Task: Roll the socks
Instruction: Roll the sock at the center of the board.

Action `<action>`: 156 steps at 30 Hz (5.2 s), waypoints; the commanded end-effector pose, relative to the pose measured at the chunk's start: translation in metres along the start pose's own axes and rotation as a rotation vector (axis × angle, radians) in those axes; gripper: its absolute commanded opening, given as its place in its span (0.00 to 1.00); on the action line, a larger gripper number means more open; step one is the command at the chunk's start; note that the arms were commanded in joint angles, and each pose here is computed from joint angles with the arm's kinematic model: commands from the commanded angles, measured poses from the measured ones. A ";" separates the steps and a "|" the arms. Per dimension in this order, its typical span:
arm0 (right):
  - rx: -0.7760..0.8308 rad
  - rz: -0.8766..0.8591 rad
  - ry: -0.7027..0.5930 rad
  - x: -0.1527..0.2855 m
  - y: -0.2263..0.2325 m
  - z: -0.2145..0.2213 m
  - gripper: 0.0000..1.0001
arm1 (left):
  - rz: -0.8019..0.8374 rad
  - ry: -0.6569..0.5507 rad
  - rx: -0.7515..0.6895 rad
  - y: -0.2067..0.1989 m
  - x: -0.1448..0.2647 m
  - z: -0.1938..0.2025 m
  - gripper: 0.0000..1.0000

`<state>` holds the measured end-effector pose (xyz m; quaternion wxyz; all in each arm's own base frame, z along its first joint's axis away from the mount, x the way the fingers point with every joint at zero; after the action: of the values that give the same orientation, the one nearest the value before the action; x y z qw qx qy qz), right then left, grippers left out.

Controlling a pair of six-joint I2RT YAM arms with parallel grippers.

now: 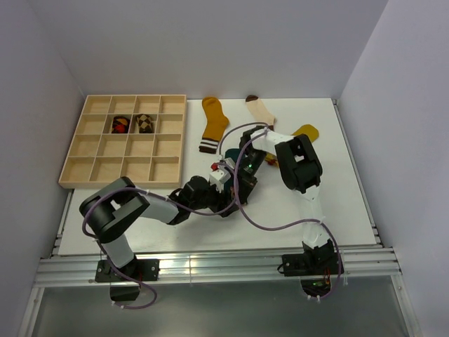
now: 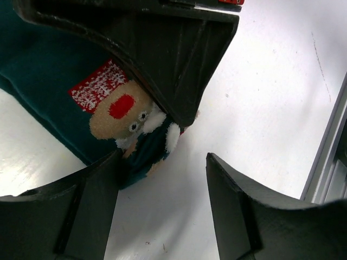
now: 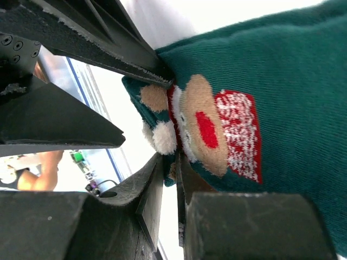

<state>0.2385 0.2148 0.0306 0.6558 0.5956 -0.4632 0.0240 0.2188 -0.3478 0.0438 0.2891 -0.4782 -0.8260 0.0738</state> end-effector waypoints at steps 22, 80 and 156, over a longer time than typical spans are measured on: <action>-0.142 0.009 -0.085 0.010 -0.010 -0.007 0.18 | 0.026 0.060 0.216 0.005 -0.017 0.009 0.17; 1.368 1.207 -0.328 -0.028 0.046 -0.005 0.58 | -0.109 0.735 1.221 0.007 0.031 0.071 0.00; -0.105 -0.039 -0.197 0.013 -0.033 0.037 0.16 | 0.018 0.022 -0.142 -0.039 -0.049 -0.068 0.50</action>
<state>0.2370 0.1765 0.0240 0.6320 0.5856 -0.4999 -0.0877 0.2437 -0.3973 0.0814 0.2906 -0.4611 -0.8384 0.0110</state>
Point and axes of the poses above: each gripper's point midway between its finger pads, its own x axis back along the fingers, its own y axis along the line the jaws close on, z = x × y, the point moved 1 cm from there along x, back along the fingers, and after that the axes turned 1 degree about -x, right-handed, at the moved point
